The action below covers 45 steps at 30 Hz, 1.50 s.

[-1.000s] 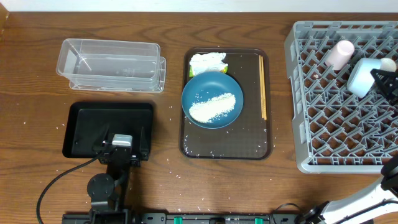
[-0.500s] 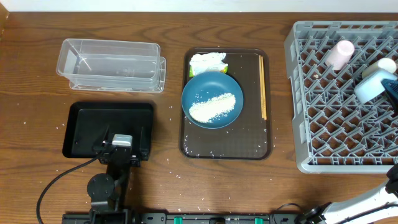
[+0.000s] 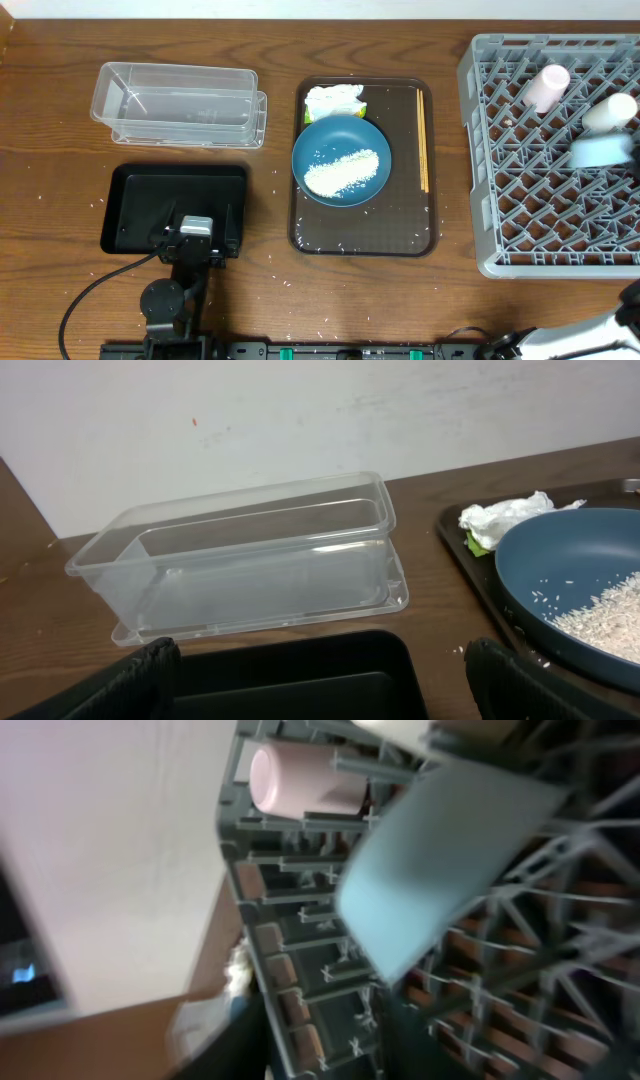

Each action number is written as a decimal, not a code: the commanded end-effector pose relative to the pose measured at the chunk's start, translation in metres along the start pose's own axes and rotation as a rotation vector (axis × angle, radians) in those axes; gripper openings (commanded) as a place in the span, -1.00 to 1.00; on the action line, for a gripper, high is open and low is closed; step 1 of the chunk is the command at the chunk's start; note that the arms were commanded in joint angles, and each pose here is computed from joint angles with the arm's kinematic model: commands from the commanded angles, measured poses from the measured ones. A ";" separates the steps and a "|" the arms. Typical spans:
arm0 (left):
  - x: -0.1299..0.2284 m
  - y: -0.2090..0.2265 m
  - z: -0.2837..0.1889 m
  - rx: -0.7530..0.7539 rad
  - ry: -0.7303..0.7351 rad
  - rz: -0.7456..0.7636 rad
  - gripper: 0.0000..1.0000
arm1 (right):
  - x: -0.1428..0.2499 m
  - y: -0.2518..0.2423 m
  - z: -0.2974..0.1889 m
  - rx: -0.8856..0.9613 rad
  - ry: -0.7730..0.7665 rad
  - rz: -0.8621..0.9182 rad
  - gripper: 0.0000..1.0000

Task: Sort waste into correct bins and load items into the dishwasher rack
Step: 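Lower the light-blue bowl into the rack and release it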

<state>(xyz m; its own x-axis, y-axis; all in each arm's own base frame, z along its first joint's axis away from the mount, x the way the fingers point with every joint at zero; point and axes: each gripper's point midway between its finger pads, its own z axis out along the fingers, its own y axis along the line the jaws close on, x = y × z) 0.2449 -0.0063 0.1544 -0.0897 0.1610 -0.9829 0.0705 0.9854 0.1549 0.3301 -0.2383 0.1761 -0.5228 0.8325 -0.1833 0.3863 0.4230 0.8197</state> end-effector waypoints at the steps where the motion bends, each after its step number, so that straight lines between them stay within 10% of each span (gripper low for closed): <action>1: 0.016 -0.005 0.001 0.020 0.046 -0.004 0.86 | -0.003 0.014 -0.029 0.119 -0.093 -0.009 -0.01; 3: 0.015 -0.005 0.001 0.020 0.045 -0.004 0.86 | -0.001 0.025 -0.036 0.132 -0.117 -0.022 0.29; 11: 0.016 -0.005 0.001 0.020 0.046 -0.004 0.86 | 0.004 0.060 -0.037 0.152 -0.152 -0.144 0.26; 20: 0.015 -0.005 0.001 0.020 0.045 -0.004 0.86 | -0.028 0.035 0.004 0.495 -0.253 -0.243 -0.96; 32: 0.015 -0.005 0.001 0.020 0.045 -0.004 0.86 | -0.036 -0.029 0.069 0.775 -0.210 -0.224 -0.98; 45: 0.015 -0.005 0.001 0.020 0.045 -0.004 0.86 | -0.002 -0.015 -0.001 0.893 -0.238 -0.083 -0.98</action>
<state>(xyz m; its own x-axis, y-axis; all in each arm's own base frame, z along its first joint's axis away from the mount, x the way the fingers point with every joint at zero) 0.2449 -0.0063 0.1544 -0.0897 0.1610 -0.9829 0.0705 0.9854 0.1549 0.3391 -0.2352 0.1261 -0.5334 0.7810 -0.3249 0.8054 0.5863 0.0872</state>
